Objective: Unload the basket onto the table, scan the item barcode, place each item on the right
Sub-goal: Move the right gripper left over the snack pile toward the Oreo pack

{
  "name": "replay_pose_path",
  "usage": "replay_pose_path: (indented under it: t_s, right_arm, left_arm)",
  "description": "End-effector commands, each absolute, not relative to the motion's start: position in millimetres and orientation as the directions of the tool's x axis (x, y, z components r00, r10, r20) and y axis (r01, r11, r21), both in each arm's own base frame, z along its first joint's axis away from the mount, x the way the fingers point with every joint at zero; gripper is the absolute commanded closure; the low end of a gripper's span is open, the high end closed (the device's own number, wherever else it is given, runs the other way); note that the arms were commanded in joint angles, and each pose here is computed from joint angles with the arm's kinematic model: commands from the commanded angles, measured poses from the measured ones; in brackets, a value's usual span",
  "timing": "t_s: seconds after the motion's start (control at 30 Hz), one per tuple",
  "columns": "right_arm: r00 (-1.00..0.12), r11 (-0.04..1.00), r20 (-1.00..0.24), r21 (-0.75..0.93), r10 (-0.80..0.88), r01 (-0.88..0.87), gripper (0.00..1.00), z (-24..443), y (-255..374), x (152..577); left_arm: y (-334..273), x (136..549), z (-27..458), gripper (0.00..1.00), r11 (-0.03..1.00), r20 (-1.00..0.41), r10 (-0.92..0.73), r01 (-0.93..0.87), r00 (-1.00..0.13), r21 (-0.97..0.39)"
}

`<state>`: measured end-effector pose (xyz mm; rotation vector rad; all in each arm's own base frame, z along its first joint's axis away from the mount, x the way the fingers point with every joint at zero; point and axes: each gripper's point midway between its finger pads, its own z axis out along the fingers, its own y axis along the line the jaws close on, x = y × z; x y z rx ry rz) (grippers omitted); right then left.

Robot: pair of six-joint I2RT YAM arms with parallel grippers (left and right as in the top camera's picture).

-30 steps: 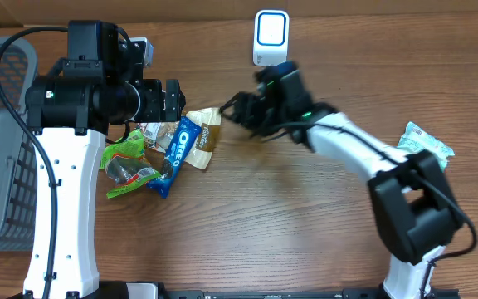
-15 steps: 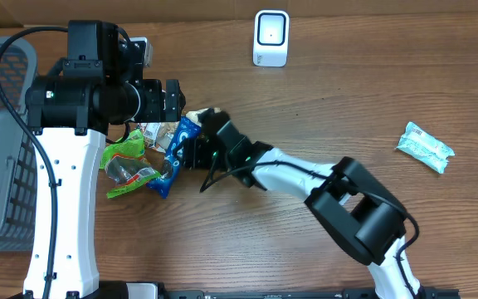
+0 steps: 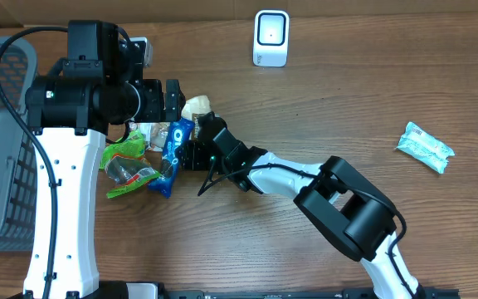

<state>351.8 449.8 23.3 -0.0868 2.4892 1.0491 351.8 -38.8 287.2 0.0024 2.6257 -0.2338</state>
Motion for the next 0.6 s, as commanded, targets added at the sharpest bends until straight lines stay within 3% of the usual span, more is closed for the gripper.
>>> replay_pose_path:
  t_s: [0.0,0.23,0.4,0.57]
  right_arm:
    - [-0.886,0.755,-0.449,0.620,0.117,-0.214,0.34,8,448,356]
    - [-0.872,0.779,-0.474,0.590,0.121,-0.213,0.38,12,447,359]
    - [-0.912,0.709,-0.402,0.665,0.076,-0.234,0.39,36,449,360]
    - [-0.901,0.660,-0.434,0.678,0.006,-0.322,0.37,49,461,355]
  left_arm:
    - [-38,352,285,0.00,0.985,-0.475,-0.052,0.033,-0.879,-0.169]
    - [-39,352,285,0.00,0.985,-0.475,-0.052,0.033,-0.879,-0.169]
    - [-39,352,285,0.00,0.985,-0.475,-0.052,0.033,-0.879,-0.169]
    - [-39,352,285,0.00,0.985,-0.475,-0.052,0.033,-0.879,-0.169]
